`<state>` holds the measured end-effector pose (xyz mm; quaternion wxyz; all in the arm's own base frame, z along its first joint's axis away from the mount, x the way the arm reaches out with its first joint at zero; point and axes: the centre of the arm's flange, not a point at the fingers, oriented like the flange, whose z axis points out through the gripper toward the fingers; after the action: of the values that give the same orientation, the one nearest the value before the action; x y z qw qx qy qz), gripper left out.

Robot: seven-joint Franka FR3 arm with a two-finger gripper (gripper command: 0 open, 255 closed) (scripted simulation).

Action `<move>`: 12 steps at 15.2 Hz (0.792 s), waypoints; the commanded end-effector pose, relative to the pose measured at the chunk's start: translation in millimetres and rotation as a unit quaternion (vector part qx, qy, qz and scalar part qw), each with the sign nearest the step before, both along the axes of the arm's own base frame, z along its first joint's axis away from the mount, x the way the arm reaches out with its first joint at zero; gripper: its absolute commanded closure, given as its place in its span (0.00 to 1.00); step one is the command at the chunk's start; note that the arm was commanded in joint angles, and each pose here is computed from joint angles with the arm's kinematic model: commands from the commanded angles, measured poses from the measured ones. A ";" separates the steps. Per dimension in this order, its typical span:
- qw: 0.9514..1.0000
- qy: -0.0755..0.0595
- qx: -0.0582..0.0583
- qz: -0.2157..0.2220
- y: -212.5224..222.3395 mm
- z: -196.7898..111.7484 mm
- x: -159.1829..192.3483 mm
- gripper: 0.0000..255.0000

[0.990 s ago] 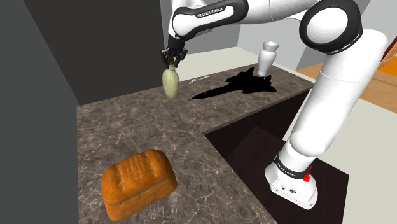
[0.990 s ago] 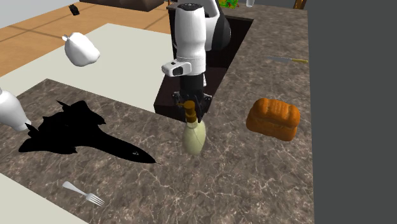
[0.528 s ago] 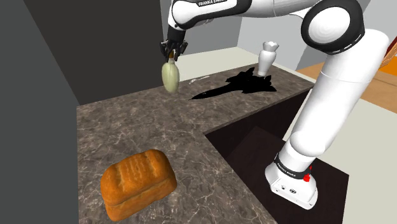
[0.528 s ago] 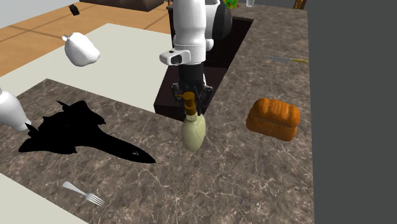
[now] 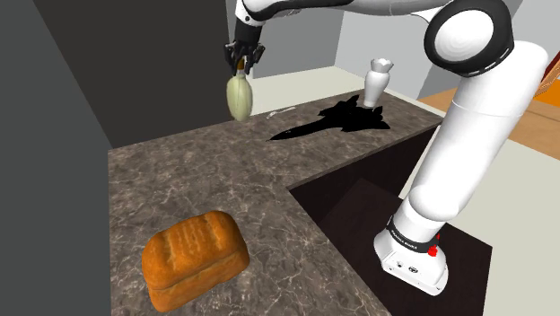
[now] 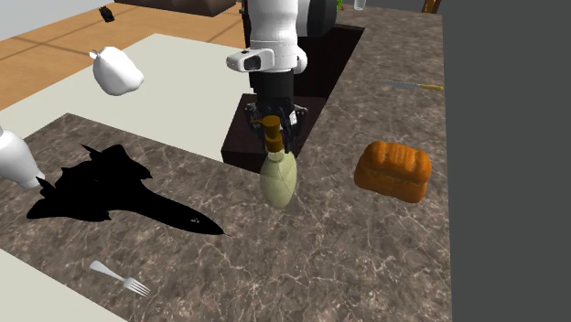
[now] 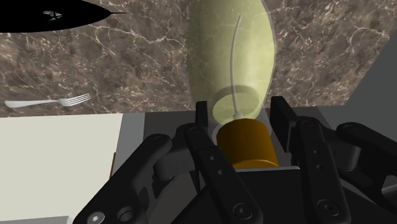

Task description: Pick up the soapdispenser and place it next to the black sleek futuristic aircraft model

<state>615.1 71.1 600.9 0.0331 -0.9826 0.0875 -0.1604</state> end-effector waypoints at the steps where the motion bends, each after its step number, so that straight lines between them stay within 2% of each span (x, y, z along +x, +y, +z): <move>1: 1.000 0.000 0.000 0.000 0.0 11.7 0.6 1.00; 12: 1.000 0.000 0.000 0.000 0.0 69.8 0.6 1.00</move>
<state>616.1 71.4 663.9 0.0330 -0.9826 0.0874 -0.1604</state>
